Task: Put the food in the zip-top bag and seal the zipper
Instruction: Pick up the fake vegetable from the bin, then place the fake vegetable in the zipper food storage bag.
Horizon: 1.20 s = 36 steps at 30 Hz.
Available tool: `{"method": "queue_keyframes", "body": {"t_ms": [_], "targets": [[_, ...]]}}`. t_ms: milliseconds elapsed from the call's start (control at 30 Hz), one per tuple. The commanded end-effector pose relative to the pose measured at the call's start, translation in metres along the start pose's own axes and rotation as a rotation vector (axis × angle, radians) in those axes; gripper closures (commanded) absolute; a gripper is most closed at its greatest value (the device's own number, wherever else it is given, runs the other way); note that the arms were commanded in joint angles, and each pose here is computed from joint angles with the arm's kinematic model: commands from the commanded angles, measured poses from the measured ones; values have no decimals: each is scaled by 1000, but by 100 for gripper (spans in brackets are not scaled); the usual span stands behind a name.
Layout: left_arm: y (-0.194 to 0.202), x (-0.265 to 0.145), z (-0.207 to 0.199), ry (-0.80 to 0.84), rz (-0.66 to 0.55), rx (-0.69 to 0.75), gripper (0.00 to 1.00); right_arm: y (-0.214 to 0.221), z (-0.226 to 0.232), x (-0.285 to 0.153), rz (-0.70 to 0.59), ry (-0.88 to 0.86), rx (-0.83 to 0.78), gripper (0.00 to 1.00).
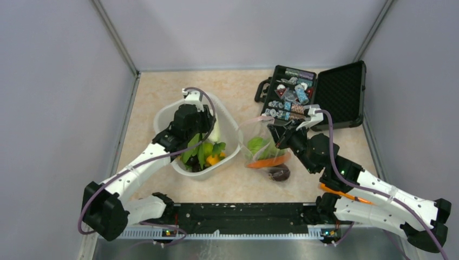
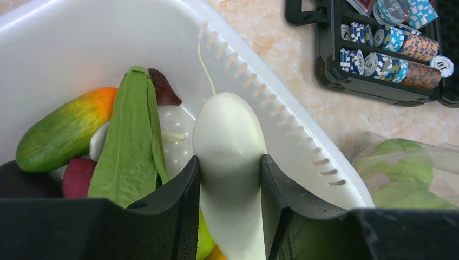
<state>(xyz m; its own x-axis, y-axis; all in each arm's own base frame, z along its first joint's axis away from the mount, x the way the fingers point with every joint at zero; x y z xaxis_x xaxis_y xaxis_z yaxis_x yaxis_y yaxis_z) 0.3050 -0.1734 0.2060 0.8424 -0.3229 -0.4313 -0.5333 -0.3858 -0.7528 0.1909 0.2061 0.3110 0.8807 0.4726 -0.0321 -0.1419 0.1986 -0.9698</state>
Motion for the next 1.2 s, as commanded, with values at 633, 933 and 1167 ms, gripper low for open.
{"method": "queue_keyframes", "body": {"t_ms": [633, 933, 1167], "targets": [[-92, -148, -118, 765, -354, -148, 78, -14, 9, 7, -47, -22, 45, 100], [-103, -160, -154, 944, -464, -168, 78, -16, 15, 10, -52, -42, 52, 100], [-113, -158, -164, 956, -576, -206, 82, -18, 15, 10, -53, -42, 52, 100]]}}
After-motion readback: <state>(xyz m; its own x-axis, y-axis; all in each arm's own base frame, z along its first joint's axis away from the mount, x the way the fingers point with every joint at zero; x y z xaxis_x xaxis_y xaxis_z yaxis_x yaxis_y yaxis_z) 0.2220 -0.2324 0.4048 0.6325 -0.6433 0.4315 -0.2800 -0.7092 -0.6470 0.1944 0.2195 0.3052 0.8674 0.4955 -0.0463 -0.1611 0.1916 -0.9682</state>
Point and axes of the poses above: each gripper's point midway between its finger pads, its own x axis out along the fingers, its own z axis along the line the jaws close on, y = z × x, the point moved 3 cm from there along -x, back along the fingers, and after that the axes turned 15 degrees about -x, right-handed, at the moved point
